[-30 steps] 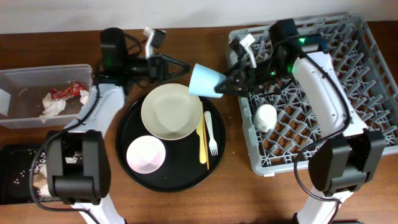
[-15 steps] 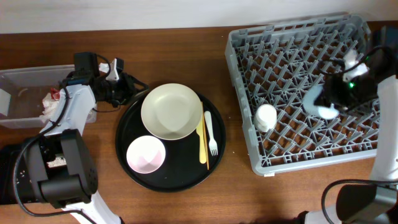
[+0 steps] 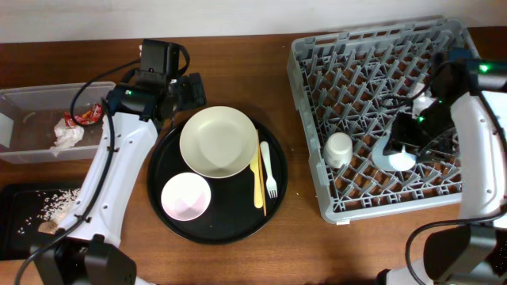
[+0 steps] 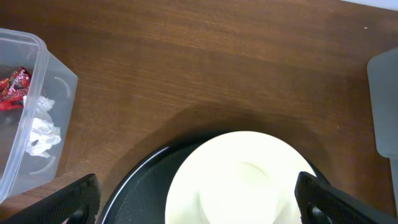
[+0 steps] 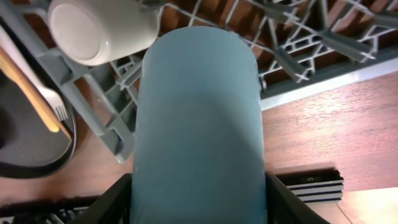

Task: Sort waste into correct bins and load items into the dishwasher rack
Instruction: 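Place the blue cup upside down in the rack with the right gripper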

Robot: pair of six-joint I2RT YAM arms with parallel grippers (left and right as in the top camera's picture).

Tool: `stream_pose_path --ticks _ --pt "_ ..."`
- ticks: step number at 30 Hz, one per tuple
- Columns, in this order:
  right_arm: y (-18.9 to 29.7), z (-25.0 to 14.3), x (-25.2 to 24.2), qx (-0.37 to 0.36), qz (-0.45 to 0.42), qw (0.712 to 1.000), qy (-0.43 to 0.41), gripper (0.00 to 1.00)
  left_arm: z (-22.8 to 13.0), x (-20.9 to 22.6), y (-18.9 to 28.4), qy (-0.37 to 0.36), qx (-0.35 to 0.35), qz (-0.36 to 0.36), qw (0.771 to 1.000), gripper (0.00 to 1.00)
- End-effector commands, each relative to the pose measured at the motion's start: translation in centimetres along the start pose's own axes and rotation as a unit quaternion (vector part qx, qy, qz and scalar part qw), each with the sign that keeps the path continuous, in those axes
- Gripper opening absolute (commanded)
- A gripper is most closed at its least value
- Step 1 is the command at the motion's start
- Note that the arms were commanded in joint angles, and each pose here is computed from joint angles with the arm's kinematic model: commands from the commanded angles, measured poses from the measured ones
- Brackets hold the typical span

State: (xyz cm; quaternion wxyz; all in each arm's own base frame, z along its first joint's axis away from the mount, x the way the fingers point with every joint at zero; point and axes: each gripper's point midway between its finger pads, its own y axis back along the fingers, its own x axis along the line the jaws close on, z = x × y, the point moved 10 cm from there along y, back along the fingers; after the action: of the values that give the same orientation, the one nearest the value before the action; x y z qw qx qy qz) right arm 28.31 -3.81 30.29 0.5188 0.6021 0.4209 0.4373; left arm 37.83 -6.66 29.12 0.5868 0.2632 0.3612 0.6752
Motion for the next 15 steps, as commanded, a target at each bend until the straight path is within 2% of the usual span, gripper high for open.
stream_pose_path --ticks 1,8,15 --pt "-0.4 0.2 0.6 -0.002 -0.028 1.0 -0.001 0.25 -0.2 0.1 -0.4 -0.003 0.003 0.012 1.0 1.0" --pt "-0.5 0.6 0.0 -0.011 -0.067 0.998 -0.02 0.25 -0.2 0.1 -0.4 -0.003 0.003 0.012 1.0 1.0" --pt "-4.6 3.9 0.0 0.047 -0.073 0.996 -0.002 0.26 -0.2 0.1 -0.4 -0.003 0.003 0.012 1.0 1.0"
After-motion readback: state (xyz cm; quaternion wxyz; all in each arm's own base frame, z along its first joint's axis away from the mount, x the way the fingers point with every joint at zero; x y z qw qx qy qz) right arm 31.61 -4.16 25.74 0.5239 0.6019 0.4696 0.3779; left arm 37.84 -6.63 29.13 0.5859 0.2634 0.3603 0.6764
